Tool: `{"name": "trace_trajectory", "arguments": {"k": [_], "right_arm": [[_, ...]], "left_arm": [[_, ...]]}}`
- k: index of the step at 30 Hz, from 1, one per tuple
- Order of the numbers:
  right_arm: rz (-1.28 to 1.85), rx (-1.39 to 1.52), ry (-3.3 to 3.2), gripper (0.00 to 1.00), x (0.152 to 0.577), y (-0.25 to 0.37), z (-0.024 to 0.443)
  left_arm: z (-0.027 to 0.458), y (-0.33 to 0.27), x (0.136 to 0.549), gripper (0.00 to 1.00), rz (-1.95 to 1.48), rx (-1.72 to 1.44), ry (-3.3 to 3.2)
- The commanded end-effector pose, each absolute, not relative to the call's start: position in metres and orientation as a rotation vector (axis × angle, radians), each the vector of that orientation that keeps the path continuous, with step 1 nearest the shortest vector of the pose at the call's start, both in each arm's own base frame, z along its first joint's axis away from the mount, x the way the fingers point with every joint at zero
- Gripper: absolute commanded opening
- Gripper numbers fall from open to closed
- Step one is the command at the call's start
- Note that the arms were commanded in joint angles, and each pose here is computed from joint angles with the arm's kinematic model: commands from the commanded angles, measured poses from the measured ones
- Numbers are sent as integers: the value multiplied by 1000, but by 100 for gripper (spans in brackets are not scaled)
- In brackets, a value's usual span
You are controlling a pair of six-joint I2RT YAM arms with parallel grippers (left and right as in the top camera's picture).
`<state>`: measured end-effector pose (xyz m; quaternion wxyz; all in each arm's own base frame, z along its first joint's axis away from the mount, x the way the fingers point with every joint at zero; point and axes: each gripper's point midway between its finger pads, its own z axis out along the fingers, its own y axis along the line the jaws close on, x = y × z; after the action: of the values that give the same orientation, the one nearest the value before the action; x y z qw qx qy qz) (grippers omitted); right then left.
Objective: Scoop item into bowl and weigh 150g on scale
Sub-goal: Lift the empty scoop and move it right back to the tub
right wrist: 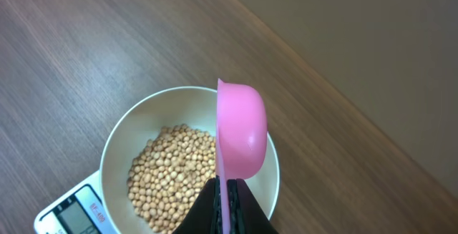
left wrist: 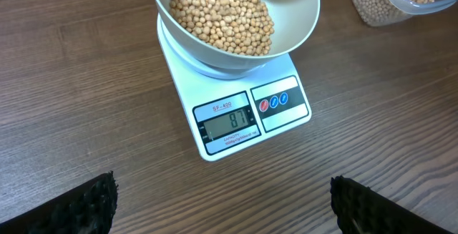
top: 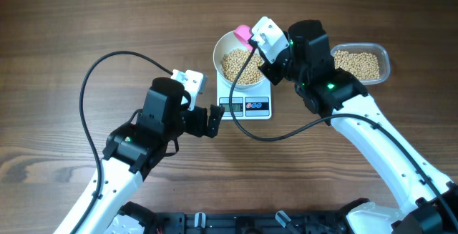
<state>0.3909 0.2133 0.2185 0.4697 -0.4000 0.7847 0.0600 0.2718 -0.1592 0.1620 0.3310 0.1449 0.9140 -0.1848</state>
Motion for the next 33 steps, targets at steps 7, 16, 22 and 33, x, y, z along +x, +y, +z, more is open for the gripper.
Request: {"name": "trace_trajectory", "arguments": {"k": [7,16,22,33], "right_arm": [[295,-683,2011,4,395,213,234],[614,-158,1945,4,421,170,291],[622,48,1912,4,435,84,307],[416,16,2057,4,413,-19,268]], "left_arm": [[165,-160,271,100,-485,396,2373],[165,-160,271,100,-485,396,2373],[165,-160,271,100,-485,396,2373],[165,-160,271,100,-485,396,2373]]}}
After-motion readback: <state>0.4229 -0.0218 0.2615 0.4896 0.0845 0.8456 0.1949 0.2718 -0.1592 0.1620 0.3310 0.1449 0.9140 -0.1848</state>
